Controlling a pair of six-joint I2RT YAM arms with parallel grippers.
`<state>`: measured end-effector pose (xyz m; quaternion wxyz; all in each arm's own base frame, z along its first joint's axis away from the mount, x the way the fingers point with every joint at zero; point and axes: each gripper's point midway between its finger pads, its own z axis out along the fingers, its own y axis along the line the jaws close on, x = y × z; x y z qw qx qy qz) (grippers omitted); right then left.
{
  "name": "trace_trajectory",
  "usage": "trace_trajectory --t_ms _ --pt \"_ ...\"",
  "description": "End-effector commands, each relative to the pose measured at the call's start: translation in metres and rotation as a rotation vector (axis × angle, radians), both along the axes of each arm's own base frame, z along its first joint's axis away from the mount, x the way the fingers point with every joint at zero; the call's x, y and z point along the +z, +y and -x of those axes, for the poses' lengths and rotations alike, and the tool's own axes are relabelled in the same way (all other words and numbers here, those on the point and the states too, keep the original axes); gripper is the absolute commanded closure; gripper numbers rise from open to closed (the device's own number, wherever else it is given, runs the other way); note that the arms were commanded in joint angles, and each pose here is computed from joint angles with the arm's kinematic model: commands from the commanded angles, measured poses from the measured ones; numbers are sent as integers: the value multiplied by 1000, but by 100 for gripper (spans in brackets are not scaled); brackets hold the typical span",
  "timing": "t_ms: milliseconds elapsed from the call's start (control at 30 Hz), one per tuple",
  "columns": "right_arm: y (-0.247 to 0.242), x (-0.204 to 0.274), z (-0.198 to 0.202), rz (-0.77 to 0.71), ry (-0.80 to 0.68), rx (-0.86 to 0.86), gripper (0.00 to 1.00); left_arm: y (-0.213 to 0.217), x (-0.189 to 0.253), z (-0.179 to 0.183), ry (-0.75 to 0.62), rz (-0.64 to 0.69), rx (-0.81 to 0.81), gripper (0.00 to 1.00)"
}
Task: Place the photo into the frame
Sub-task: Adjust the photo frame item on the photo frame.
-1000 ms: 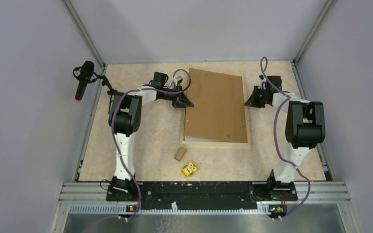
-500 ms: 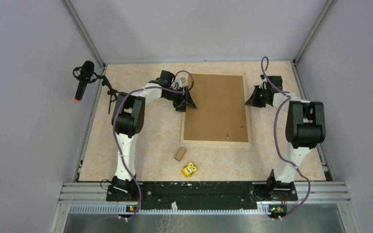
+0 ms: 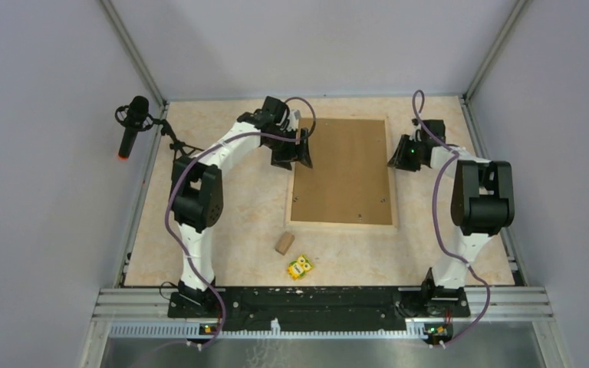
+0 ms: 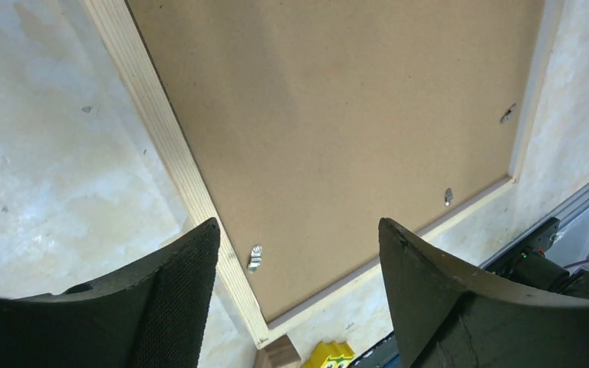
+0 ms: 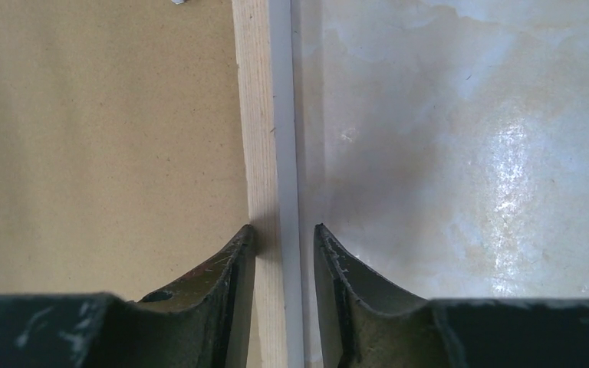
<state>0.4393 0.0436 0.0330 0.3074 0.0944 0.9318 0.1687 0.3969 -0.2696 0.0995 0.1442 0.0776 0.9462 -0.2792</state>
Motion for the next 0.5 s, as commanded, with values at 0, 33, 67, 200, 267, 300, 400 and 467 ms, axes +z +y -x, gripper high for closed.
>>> trace_trajectory --t_ms 0,33,67,200,267,300,400,467 --pt "-10 0 18 48 53 -25 67 11 17 8 -45 -15 -3 17" --pt "-10 2 18 44 47 -26 66 13 14 8 -44 -24 4 16" --pt "-8 3 19 37 42 -22 65 13 12 8 -44 -25 9 15" --pt "-8 2 21 45 48 -24 62 11 0 5 -43 -19 17 15" --pt "-12 3 22 63 52 -34 57 13 -3 -2 -62 -37 29 13" --pt "-14 4 23 78 51 -43 52 13 -2 -7 -85 -43 29 12" --pt "-23 12 24 135 38 -63 40 21 -6 -24 -175 -94 30 13" --pt "-27 16 27 168 47 -76 35 25 -18 -29 -181 -124 25 16"
